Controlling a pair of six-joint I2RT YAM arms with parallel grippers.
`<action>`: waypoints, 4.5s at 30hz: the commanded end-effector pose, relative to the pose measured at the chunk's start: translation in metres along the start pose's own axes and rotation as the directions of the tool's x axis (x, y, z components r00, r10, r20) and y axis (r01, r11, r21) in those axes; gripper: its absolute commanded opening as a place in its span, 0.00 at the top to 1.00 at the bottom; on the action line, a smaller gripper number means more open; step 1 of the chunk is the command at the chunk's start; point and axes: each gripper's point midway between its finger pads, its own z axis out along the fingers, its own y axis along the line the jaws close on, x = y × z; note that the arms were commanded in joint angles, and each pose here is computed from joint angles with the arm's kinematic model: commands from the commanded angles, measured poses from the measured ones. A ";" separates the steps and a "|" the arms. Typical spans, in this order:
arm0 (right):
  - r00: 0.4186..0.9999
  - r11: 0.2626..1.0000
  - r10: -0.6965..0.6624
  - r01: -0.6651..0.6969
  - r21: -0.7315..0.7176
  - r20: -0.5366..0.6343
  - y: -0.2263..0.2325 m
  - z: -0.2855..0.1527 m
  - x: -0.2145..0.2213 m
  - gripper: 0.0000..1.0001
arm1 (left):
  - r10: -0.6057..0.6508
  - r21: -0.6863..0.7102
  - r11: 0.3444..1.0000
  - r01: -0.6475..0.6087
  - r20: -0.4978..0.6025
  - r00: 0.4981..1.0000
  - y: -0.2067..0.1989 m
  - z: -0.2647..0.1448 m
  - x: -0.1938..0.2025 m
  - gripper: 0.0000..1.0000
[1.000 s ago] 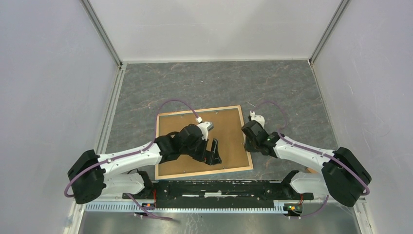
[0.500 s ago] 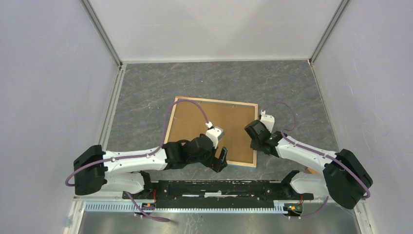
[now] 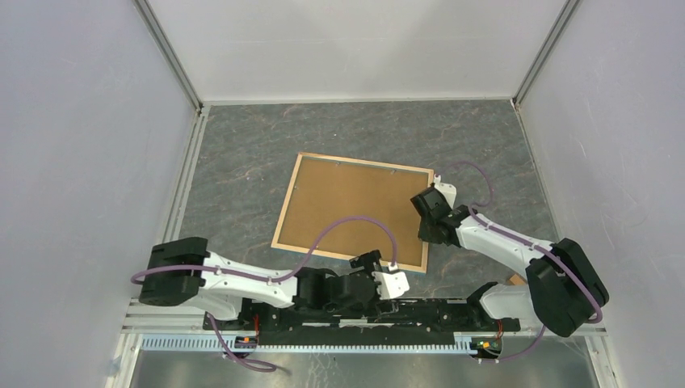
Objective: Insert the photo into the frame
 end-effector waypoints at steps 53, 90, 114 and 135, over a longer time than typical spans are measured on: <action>0.805 0.965 -0.051 0.192 -0.179 0.591 0.006 -0.235 -0.210 0.05 | 0.333 -0.643 0.705 -0.298 -0.071 0.940 0.129 -0.039 -0.146 0.98; 0.816 0.923 -0.171 0.328 -0.199 0.552 0.027 -0.178 -0.179 0.03 | -0.441 -0.347 -0.581 0.736 0.894 0.074 0.293 -0.302 0.170 0.98; 0.814 0.936 -0.203 0.324 -0.135 0.544 0.017 -0.168 -0.178 0.02 | -0.282 -0.297 -0.941 0.164 0.953 0.109 0.205 -0.339 0.287 0.98; 0.804 0.924 -0.242 0.362 -0.124 0.544 0.011 -0.182 -0.177 0.02 | -0.085 -0.145 -0.945 0.293 0.974 0.209 0.218 -0.392 0.225 0.00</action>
